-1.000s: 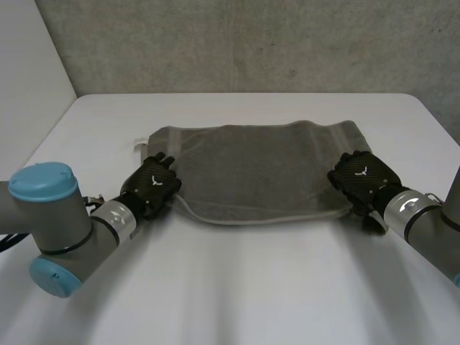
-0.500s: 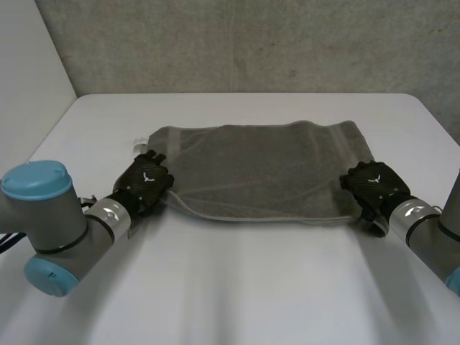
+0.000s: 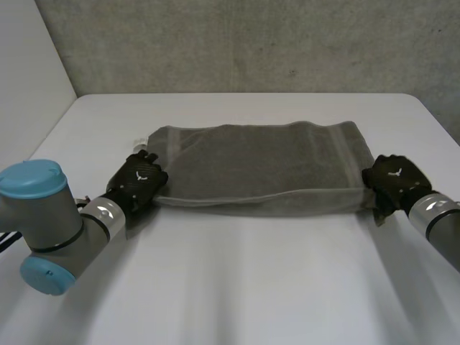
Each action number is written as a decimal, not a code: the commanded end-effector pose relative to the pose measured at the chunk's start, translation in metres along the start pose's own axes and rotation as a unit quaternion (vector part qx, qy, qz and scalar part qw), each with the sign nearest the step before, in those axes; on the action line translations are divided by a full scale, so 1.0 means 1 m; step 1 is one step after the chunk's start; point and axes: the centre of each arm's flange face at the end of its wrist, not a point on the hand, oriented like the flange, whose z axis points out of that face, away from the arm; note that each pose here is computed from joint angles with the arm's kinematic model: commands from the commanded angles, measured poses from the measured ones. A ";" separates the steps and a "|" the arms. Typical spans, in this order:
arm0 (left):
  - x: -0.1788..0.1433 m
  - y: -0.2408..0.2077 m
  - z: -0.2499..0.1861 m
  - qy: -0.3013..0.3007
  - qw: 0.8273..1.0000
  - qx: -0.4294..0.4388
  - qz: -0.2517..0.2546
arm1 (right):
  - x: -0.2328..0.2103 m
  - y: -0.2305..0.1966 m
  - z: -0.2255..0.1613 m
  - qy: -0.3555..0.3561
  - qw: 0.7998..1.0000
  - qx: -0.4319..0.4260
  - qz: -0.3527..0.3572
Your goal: Fold the towel.
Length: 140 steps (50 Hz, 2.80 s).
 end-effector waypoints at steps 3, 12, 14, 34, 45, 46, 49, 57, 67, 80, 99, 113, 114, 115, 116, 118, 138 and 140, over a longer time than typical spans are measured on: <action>-0.004 0.004 0.001 -0.017 1.000 -0.015 0.000 | 0.028 -0.007 -0.004 0.035 0.999 0.010 0.004; -0.008 0.009 0.002 -0.031 0.999 -0.027 -0.001 | 0.036 -0.009 -0.008 0.033 0.999 0.019 0.021; -0.009 0.010 0.001 -0.034 0.999 -0.031 -0.001 | 0.041 -0.008 -0.009 0.039 0.999 0.019 0.021; -0.033 -0.044 -0.046 -0.049 0.998 -0.018 -0.022 | 0.060 -0.036 -0.044 0.023 0.999 0.041 0.026; -0.055 -0.094 -0.088 -0.037 0.998 0.026 -0.050 | 0.069 -0.074 -0.076 0.023 0.997 0.078 0.009; -0.055 -0.094 -0.088 -0.037 0.998 0.026 -0.050 | 0.069 -0.074 -0.076 0.023 0.997 0.078 0.009; -0.059 -0.097 -0.097 -0.025 0.998 0.022 -0.056 | 0.074 -0.084 -0.087 0.023 0.996 0.089 0.005; -0.053 -0.099 -0.111 0.024 0.997 0.008 -0.073 | 0.088 -0.102 -0.108 0.016 0.994 0.112 -0.002; -0.051 -0.088 -0.090 0.051 0.995 -0.010 -0.081 | 0.093 -0.082 -0.080 -0.030 0.994 0.102 0.013; -0.061 -0.060 -0.014 0.073 0.994 -0.037 -0.072 | 0.077 -0.058 0.001 -0.067 0.997 0.030 -0.037; -0.052 -0.038 0.056 0.037 0.999 0.018 -0.035 | 0.057 -0.040 0.093 -0.040 0.998 0.033 -0.038; -0.041 -0.024 0.075 0.005 0.999 0.025 -0.022 | 0.053 -0.029 0.129 0.008 0.996 0.067 -0.051; -0.041 -0.024 0.075 0.005 0.999 0.025 -0.022 | 0.053 -0.029 0.129 0.008 0.996 0.067 -0.051; -0.039 -0.021 0.076 0.004 1.000 0.020 -0.023 | 0.052 -0.028 0.130 0.010 0.997 0.065 -0.048; -0.038 -0.019 0.076 0.001 1.000 0.015 -0.023 | 0.052 -0.027 0.131 0.011 0.997 0.062 -0.047; -0.038 -0.017 0.076 -0.002 1.000 0.011 -0.022 | 0.050 -0.026 0.131 0.010 0.997 0.061 -0.047; -0.049 -0.031 0.057 -0.038 0.999 -0.013 0.033 | 0.067 -0.056 0.096 0.044 0.996 0.068 -0.022; -0.049 -0.039 0.044 -0.037 0.999 -0.011 0.028 | 0.068 -0.064 0.085 0.045 0.996 0.069 -0.017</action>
